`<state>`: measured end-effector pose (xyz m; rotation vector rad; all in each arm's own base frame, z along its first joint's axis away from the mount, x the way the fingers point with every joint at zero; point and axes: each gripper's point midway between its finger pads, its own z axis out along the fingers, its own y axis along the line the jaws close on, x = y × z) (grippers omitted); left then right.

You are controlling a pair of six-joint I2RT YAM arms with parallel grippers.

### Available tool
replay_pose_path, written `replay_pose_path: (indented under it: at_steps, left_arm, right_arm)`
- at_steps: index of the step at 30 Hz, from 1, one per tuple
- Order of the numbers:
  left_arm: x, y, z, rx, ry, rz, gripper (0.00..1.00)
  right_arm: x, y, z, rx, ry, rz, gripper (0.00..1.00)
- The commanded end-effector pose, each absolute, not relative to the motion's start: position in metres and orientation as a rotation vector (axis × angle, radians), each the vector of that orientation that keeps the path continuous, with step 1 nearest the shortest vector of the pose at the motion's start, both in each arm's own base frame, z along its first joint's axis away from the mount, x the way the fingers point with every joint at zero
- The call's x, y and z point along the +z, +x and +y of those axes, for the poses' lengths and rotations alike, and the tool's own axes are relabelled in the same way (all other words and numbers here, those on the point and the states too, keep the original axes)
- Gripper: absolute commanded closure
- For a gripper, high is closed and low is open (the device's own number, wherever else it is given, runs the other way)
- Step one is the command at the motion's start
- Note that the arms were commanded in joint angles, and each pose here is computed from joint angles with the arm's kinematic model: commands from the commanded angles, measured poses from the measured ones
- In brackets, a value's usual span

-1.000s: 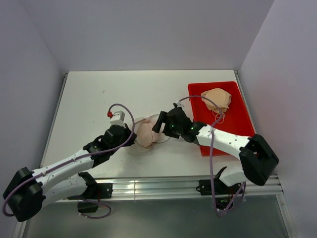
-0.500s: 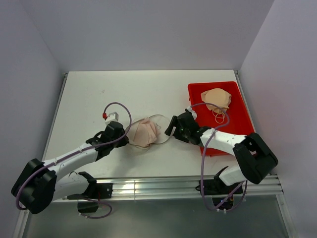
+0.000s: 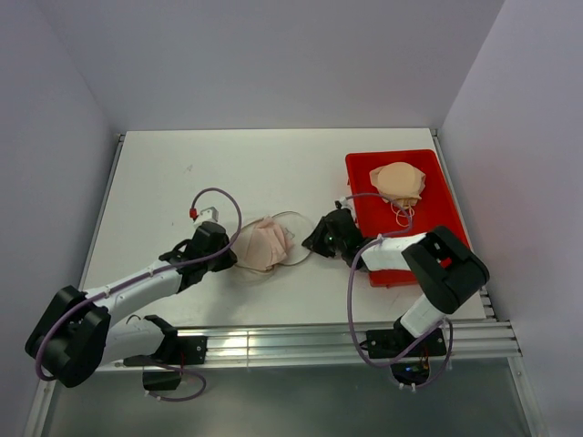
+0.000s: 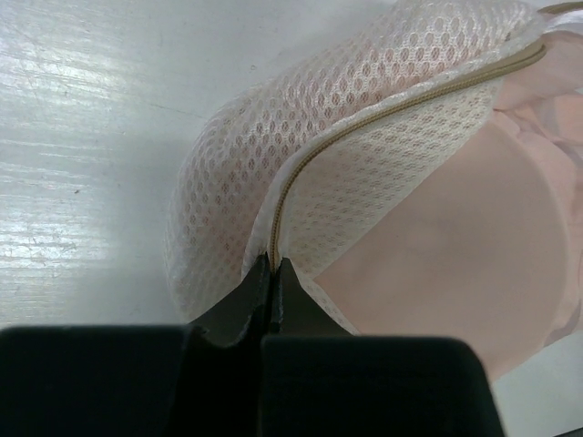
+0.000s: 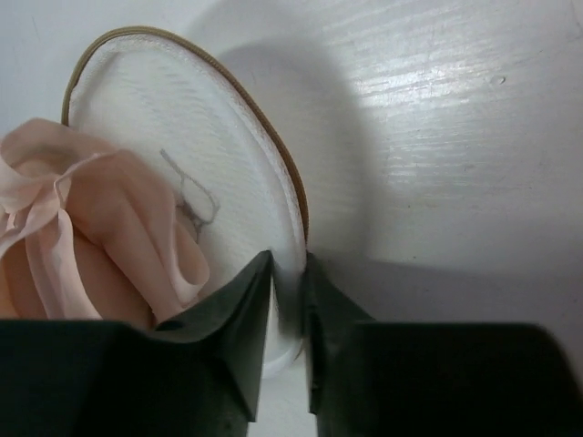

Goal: Place the bra in the laundry bag and zip it closed

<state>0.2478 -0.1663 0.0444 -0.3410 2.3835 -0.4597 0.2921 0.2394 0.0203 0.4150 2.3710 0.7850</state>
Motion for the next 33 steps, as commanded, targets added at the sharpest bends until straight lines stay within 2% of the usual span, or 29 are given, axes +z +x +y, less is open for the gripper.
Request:
replay_pose_path:
  at_steps: [1, 3, 5, 8, 10, 12, 13, 15, 16, 17, 18, 21, 22, 26, 33]
  left_arm:
    - [0.053, 0.253, -0.174, -0.515, -0.325, 2.361, 1.00]
    - [0.059, 0.253, -0.175, -0.529, -0.317, 2.355, 1.00]
    - [0.074, 0.255, -0.181, -0.569, -0.296, 2.334, 1.00]
    - [0.099, 0.256, -0.190, -0.631, -0.257, 2.306, 1.00]
    - [0.119, 0.257, -0.196, -0.673, -0.237, 2.283, 1.00]
    - [0.139, 0.256, -0.203, -0.733, -0.209, 2.253, 1.00]
    - [0.156, 0.257, -0.209, -0.767, -0.192, 2.228, 1.00]
    - [0.172, 0.253, -0.220, -0.826, -0.155, 2.206, 1.00]
    - [0.186, 0.255, -0.226, -0.858, -0.142, 2.179, 1.00]
    - [0.188, 0.255, -0.231, -0.876, -0.133, 2.178, 1.00]
    - [0.192, 0.253, -0.239, -0.914, -0.114, 2.176, 1.00]
    - [0.197, 0.255, -0.255, -0.960, -0.091, 2.168, 1.00]
    - [0.199, 0.256, -0.259, -0.976, -0.089, 2.166, 1.00]
    - [0.198, 0.262, -0.268, -0.996, -0.095, 2.145, 1.00]
    - [0.193, 0.271, -0.269, -0.960, -0.094, 2.149, 1.00]
  right_arm:
    - [0.034, 0.300, 0.251, 0.905, 0.421, 2.291, 0.77]
    - [0.044, 0.301, 0.250, 0.912, 0.425, 2.263, 0.87]
    - [0.047, 0.301, 0.239, 0.846, 0.427, 2.262, 0.93]
    - [0.085, 0.305, 0.220, 0.723, 0.408, 2.203, 1.00]
    - [0.121, 0.315, 0.214, 0.641, 0.384, 2.153, 1.00]
    - [0.140, 0.306, 0.191, 0.425, 0.338, 2.157, 1.00]
    - [0.173, 0.313, 0.194, 0.404, 0.320, 2.107, 1.00]
    - [0.187, 0.298, 0.180, 0.186, 0.235, 2.125, 1.00]
    - [0.219, 0.301, 0.184, 0.159, 0.229, 2.075, 1.00]
    - [0.214, 0.291, 0.178, 0.029, 0.158, 2.115, 1.00]
    - [0.241, 0.288, 0.186, -0.006, 0.132, 2.057, 1.00]
    - [0.240, 0.272, 0.190, -0.232, 0.011, 2.077, 1.00]
    - [0.256, 0.263, 0.188, -0.329, -0.042, 2.042, 1.00]
    - [0.247, 0.256, 0.215, -0.508, -0.145, 2.004, 1.00]
    - [0.235, 0.252, 0.258, -0.494, -0.282, 2.030, 1.00]
